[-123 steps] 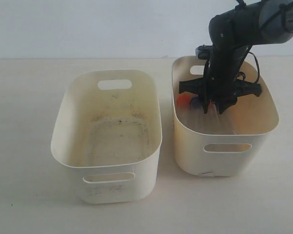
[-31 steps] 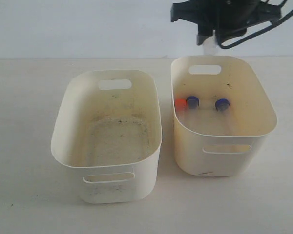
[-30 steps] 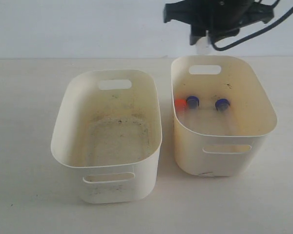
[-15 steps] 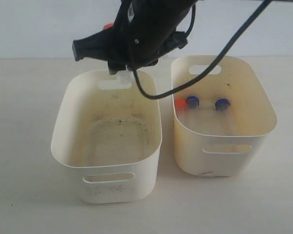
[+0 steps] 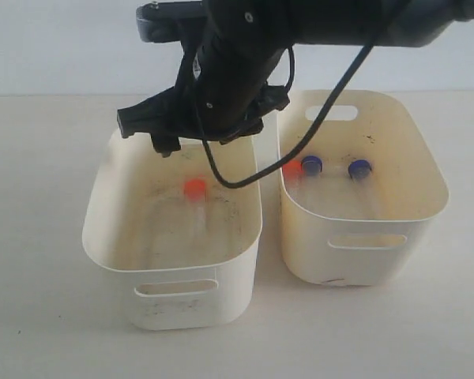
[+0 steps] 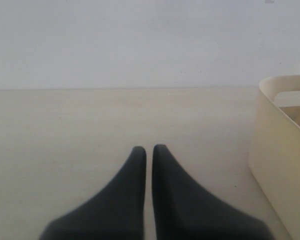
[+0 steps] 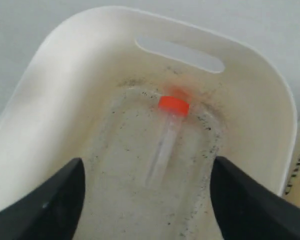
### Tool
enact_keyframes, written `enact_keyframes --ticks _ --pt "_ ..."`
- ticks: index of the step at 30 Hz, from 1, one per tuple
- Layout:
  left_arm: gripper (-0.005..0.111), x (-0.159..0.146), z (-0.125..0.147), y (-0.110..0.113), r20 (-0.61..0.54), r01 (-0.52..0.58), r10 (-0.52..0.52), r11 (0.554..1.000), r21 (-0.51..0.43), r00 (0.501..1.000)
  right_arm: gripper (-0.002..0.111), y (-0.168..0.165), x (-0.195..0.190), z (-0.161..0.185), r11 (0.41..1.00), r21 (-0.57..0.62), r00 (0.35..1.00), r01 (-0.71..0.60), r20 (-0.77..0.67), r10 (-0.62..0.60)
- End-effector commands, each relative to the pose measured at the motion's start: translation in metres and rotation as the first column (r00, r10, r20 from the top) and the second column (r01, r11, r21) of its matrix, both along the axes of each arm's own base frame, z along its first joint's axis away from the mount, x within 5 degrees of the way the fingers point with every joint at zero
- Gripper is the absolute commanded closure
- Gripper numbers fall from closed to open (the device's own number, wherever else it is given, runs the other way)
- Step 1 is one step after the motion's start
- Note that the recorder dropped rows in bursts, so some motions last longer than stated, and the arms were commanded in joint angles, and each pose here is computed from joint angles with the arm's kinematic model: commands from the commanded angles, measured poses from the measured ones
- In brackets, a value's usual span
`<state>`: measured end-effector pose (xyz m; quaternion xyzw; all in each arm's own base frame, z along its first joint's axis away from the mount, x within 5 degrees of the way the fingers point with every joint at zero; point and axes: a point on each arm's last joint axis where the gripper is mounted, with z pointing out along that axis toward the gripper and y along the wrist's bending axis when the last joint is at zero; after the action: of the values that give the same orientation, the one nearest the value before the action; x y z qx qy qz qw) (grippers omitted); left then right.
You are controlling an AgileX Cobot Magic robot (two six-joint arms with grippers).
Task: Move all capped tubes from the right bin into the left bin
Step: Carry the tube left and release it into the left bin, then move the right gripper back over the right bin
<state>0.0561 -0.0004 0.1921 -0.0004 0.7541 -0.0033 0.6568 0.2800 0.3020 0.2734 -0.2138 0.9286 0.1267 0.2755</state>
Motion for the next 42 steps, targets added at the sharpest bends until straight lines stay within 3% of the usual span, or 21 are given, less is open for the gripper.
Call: enact_keyframes --ticks 1,4,8,14,20,33,42 --pt "0.103 0.0 0.002 0.0 0.015 0.0 0.0 1.0 -0.004 1.0 0.057 -0.015 0.001 0.037 0.999 -0.039 0.992 0.031 0.121 -0.026" --pt "0.103 0.0 0.002 0.0 0.015 0.0 0.0 1.0 -0.004 1.0 0.081 -0.03 0.008 0.059 0.988 -0.105 0.978 0.114 0.186 -0.093" --pt "0.103 0.0 0.002 0.0 0.015 0.0 0.0 1.0 -0.004 1.0 0.109 -0.06 0.029 0.061 0.961 -0.117 0.961 0.251 0.146 -0.234" --pt "0.103 0.0 0.002 0.0 0.015 0.0 0.0 1.0 -0.004 1.0 0.108 -0.103 0.059 0.046 0.934 -0.053 0.935 0.353 0.004 -0.354" --pt "0.103 0.0 0.002 0.0 0.015 0.0 0.0 1.0 -0.004 1.0 0.108 -0.134 0.075 0.009 0.9 -0.134 0.903 0.416 -0.062 -0.426" --pt "0.103 0.0 0.002 0.0 0.015 0.0 0.0 1.0 -0.004 1.0 0.108 -0.121 0.095 -0.073 0.906 -0.226 0.883 0.358 -0.233 -0.407" --pt "0.103 0.0 0.002 0.0 0.015 0.0 0.0 1.0 -0.004 1.0 0.108 -0.133 0.103 -0.075 0.917 -0.161 0.873 0.366 -0.283 -0.398"
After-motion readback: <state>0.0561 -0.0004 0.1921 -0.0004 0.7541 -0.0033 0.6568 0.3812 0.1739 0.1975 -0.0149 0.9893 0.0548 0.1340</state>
